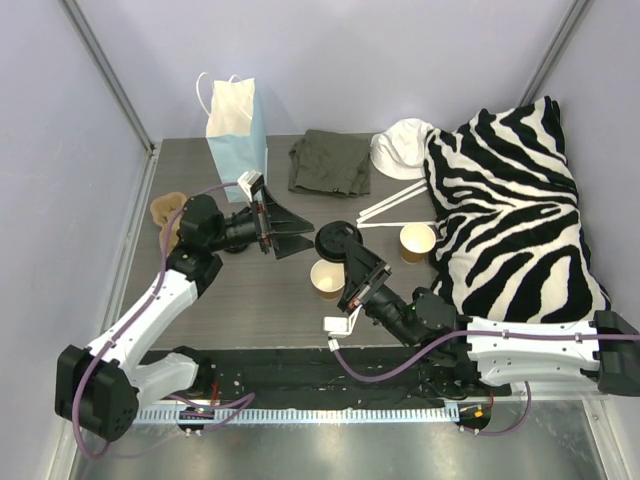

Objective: Pack the takeout coffee

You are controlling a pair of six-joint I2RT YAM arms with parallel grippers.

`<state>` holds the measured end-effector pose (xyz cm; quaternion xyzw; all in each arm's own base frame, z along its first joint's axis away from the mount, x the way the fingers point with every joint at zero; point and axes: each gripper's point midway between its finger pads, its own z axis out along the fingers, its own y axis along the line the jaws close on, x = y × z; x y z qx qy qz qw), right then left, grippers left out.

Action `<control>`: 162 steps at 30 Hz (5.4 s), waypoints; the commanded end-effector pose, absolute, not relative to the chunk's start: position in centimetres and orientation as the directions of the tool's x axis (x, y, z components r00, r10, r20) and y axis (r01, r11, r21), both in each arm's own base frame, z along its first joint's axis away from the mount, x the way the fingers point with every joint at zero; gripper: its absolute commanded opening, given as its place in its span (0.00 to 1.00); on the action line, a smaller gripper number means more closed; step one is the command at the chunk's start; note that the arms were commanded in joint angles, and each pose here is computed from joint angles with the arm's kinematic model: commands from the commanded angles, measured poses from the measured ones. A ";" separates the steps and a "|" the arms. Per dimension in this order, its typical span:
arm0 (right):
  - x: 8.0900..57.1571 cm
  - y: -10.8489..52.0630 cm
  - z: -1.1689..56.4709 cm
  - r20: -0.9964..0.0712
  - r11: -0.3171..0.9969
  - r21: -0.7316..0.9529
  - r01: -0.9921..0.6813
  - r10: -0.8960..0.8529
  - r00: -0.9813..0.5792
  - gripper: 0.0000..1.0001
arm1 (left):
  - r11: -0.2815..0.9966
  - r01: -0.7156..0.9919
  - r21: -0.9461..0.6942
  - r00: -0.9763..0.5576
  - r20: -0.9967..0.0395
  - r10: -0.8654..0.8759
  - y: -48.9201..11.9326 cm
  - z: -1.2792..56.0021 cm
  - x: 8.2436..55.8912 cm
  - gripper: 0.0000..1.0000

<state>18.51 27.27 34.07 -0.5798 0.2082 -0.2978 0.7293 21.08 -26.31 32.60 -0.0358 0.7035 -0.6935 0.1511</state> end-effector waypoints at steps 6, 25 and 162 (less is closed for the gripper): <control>18.2 26.9 35.7 0.023 0.201 -0.955 0.219 -0.686 0.727 0.01 | -0.011 0.234 -0.972 -0.947 -0.225 -0.230 -28.3 34.3 20.6 0.67; 19.3 25.6 32.9 -0.042 0.140 -0.986 0.093 -0.740 0.671 0.41 | 0.012 0.276 -0.961 -0.951 -0.275 -0.139 -29.9 33.6 20.7 0.00; 26.2 23.9 20.9 -0.553 0.622 0.025 -0.782 -0.643 -0.530 0.01 | 0.676 0.319 -0.664 -0.770 -0.598 -0.224 -13.6 24.0 27.9 1.00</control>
